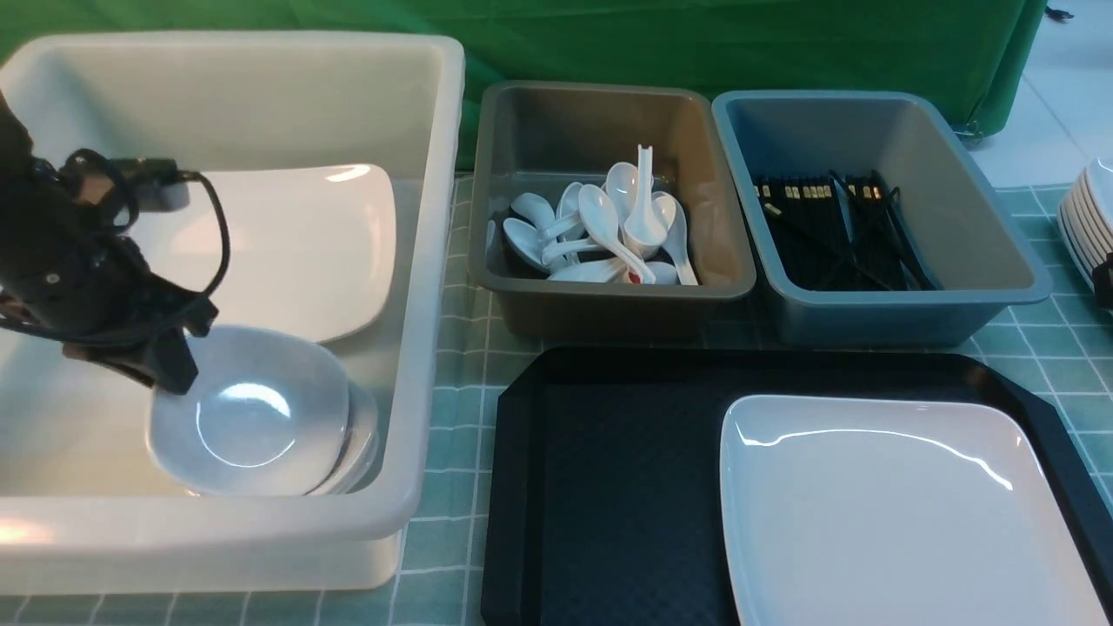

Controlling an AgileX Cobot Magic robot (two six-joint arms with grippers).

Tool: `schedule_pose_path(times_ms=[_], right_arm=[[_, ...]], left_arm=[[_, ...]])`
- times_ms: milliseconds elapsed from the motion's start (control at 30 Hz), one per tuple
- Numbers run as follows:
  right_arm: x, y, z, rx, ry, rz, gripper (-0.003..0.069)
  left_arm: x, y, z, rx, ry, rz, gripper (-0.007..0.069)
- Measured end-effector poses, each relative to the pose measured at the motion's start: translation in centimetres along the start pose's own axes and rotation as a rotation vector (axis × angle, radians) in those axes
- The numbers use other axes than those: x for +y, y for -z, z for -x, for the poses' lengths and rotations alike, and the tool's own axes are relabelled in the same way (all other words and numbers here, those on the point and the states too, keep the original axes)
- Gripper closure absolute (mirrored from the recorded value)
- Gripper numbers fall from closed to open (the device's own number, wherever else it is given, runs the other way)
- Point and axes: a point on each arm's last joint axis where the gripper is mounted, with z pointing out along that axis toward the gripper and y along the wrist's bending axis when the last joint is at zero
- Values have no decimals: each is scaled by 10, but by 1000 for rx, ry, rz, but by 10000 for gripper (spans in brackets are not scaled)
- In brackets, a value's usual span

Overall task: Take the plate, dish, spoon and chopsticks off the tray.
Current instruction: Use the left arm to put the small plate into the large storage box on the left, then use the left arm to move the plate from right to left

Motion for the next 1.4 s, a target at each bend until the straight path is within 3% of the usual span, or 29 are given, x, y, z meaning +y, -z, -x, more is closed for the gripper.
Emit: schedule_pose_path(times_ms=[67,233,333,400,567,667,767,833,933,1033,1167,1300,1400], right_arm=[[0,0,0,0,0,0,466],[0,0,0,0,-1,0,463],[0,0,0,0,-1,0,459],[0,0,0,1,-2,2,459],[23,-16,0,69,101,118,454],[48,-33,-4,159,197,191,444],[87,-61,-20,300,357,214,389],[94,-70,-26,347,372,173,356],[101,-85,-35,409,380,3,316],[89,-81,-29,358,348,-101,377],[60,-64,-19,293,237,-165,458],[20,-43,-17,285,104,-260,473],[-6,-31,-23,338,41,-328,473]], left_arm=[[1,1,1,-11,16,11,468],[-3,35,10,-116,78,37,186],[-16,67,16,-188,84,-1,146],[-41,89,18,-234,31,-37,188],[-133,118,5,-252,-211,-77,542],[-160,122,-5,-231,-252,-70,598],[-176,121,-17,-227,-222,-99,619],[-182,116,-22,-230,-222,-131,622],[-204,93,-30,-245,-220,-219,624],[-235,67,-36,-224,-261,-263,624],[-277,37,-43,-155,-314,-266,623],[-314,9,-41,-111,-352,-267,586],[-336,-12,-35,-76,-362,-272,505]])
